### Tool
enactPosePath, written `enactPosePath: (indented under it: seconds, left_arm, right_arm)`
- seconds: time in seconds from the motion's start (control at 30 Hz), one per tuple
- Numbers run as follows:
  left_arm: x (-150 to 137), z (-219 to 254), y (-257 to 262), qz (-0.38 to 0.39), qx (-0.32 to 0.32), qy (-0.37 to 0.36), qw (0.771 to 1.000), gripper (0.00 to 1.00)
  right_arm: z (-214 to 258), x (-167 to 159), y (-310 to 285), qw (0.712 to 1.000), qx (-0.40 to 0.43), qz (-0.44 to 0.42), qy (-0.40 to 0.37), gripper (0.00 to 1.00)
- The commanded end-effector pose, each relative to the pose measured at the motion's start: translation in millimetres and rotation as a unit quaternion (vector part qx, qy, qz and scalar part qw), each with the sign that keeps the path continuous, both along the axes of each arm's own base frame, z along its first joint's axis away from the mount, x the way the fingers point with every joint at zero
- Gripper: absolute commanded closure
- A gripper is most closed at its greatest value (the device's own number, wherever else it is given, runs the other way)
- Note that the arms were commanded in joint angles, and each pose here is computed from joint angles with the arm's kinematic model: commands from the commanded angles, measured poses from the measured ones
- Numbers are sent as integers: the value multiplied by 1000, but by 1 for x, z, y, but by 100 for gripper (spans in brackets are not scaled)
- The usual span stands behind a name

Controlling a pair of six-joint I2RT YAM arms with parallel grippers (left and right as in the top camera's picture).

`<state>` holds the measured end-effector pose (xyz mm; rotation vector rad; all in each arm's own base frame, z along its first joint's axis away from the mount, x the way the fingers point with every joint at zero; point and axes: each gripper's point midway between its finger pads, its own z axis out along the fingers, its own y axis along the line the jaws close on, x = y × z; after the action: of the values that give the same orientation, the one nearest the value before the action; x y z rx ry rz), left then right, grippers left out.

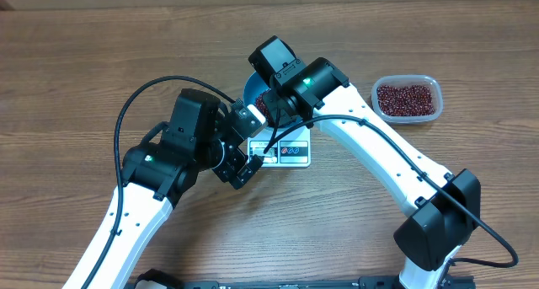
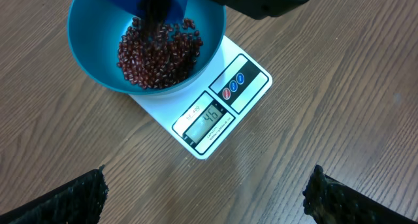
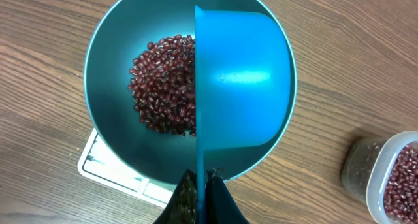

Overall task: Scoop item into bowl and weigh 150g on scale
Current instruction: 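Tip the blue scoop to pour red beans into the teal bowl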

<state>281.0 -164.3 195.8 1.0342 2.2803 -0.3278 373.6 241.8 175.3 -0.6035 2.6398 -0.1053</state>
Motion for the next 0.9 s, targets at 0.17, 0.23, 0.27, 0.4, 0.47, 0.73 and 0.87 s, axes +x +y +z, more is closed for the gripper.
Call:
enactPosePath:
  seconds: [0.17, 0.23, 0.27, 0.4, 0.47, 0.73, 0.87]
  left_arm:
    - [2, 2, 1, 6, -2, -2, 1000, 0]
    - [2, 2, 1, 6, -2, -2, 1000, 1]
    - [2, 2, 1, 6, -2, -2, 1000, 1]
    - [2, 2, 1, 6, -2, -2, 1000, 0]
    - [2, 2, 1, 6, -2, -2, 1000, 1]
    - [2, 2, 1, 6, -2, -2, 1000, 0]
    - [2, 2, 1, 6, -2, -2, 1000, 1]
  right_arm:
    - [28, 6, -2, 999, 11, -6, -37, 96]
    - [28, 6, -3, 999, 10, -6, -37, 96]
    - [28, 7, -4, 999, 8, -8, -39, 96]
    - [29, 7, -5, 999, 5, -9, -41, 96]
    - [29, 7, -5, 999, 5, -9, -41, 96]
    - [28, 6, -9, 999, -5, -12, -39, 96]
    - [28, 6, -11, 999, -9, -14, -41, 96]
